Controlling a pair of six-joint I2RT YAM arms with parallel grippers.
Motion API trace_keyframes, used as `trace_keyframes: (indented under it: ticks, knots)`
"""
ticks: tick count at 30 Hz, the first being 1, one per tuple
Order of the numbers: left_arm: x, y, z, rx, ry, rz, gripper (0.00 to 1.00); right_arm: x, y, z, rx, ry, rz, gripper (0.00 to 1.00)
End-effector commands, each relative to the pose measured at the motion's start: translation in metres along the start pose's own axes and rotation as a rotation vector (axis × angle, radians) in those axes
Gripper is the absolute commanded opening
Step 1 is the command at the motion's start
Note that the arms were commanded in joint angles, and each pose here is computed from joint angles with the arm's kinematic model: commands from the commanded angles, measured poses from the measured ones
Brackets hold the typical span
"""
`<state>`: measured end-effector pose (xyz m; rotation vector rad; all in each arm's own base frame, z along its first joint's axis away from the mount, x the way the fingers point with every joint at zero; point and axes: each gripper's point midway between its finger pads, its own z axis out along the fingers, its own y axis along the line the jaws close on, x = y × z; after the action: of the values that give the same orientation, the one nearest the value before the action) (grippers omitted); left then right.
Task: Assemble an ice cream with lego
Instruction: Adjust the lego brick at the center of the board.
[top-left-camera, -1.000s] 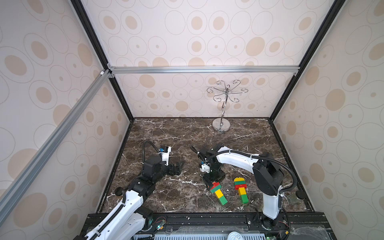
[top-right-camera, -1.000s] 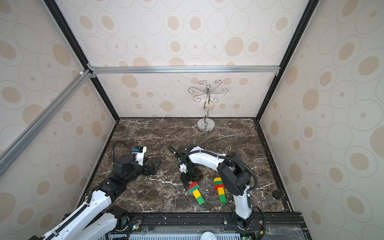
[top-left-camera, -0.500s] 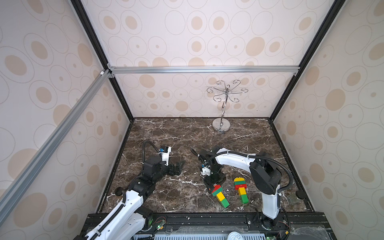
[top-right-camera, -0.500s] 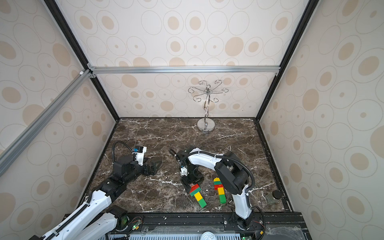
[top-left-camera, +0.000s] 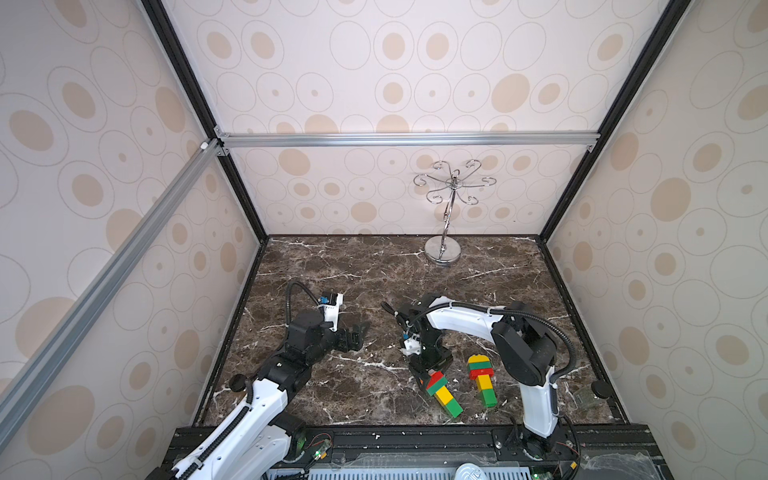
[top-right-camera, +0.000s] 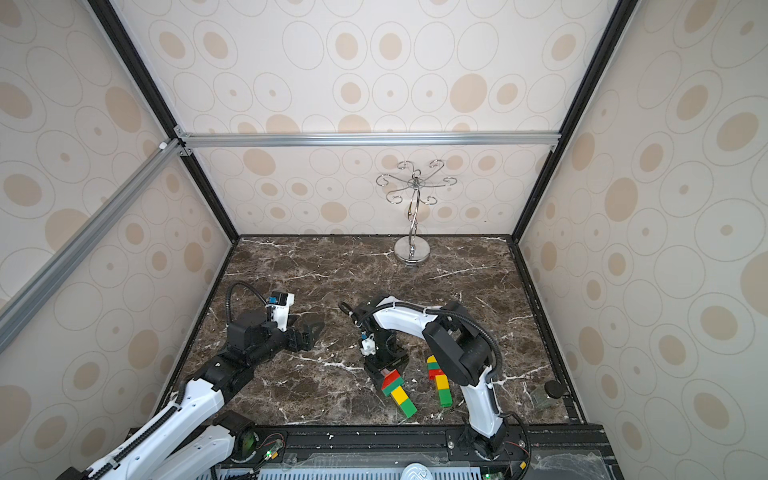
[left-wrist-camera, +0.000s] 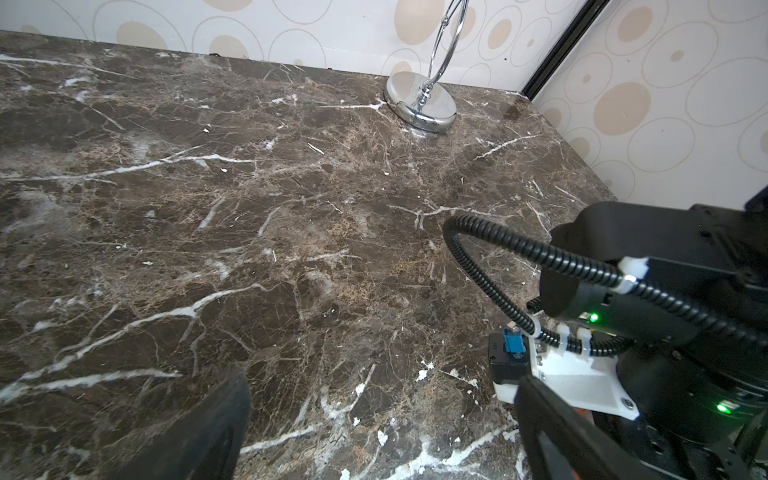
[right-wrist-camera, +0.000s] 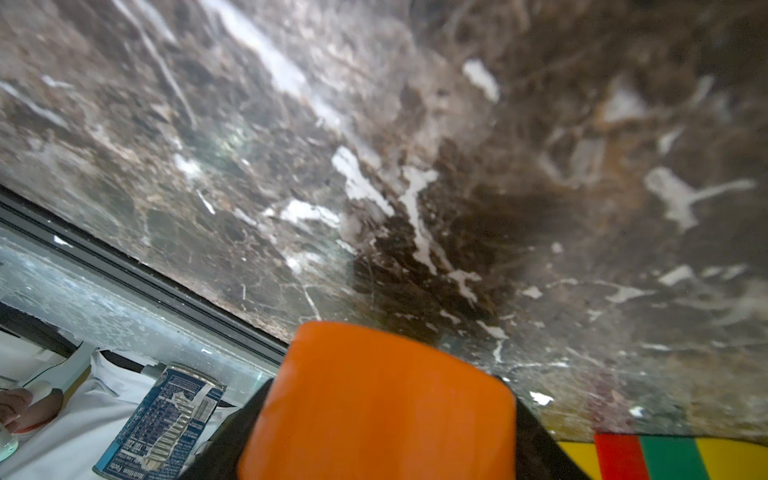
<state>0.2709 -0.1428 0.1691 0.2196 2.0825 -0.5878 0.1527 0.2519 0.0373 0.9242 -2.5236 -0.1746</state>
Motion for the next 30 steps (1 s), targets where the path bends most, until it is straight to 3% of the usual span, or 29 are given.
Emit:
trace_keyframes:
  ticks: [1, 30]
  knots:
    - [-0.009, -0.001, -0.001, 0.011, -0.029, -0.011, 1.00, 0.007, -0.001, -0.003, -0.001, 0.043, -0.016, 0.19]
    - [-0.009, -0.002, -0.001, 0.022, -0.032, -0.016, 1.00, 0.007, -0.011, 0.001, 0.042, 0.106, -0.032, 0.19]
